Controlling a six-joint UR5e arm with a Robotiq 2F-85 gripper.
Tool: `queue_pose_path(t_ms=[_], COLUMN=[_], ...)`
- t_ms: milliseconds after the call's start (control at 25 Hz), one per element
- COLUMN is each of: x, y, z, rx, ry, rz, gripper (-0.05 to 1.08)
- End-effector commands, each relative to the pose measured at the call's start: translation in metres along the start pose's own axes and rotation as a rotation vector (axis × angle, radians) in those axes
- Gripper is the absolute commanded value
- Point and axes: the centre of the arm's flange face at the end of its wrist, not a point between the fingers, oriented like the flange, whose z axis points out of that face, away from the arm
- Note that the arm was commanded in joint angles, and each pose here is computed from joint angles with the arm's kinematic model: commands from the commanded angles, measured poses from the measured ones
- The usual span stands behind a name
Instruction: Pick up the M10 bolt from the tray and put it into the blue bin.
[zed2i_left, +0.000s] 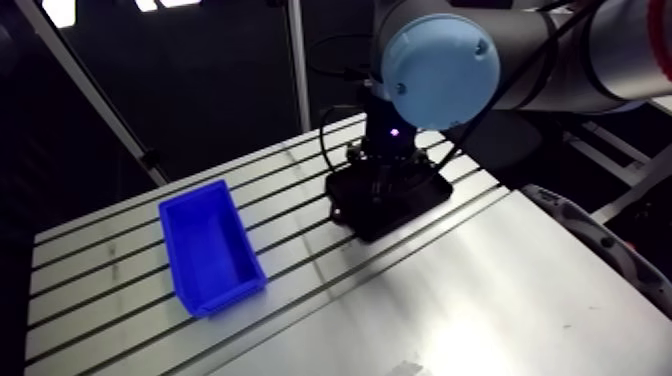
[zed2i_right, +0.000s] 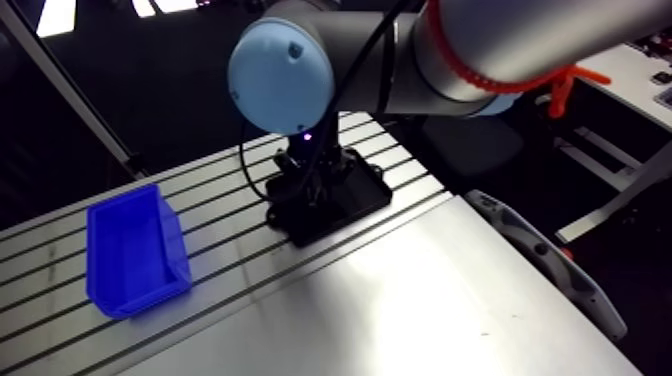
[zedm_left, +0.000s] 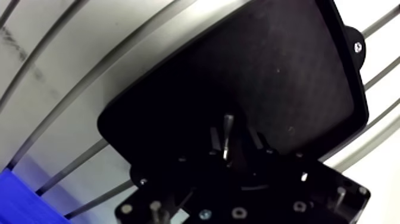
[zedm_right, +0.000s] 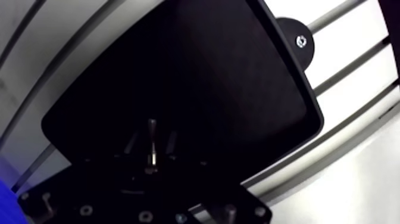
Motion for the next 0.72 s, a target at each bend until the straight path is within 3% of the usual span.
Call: queue_pose_path(t_ms=[40,720], x=[0.0,0.0008], y=[-0.0003,-0.0011], z=[0.0006,-0.0006], rx=[0.0,-0.002], ry=[-0.001,0.002], rz=[0.0,-0.001], gripper=[0.68,0.74])
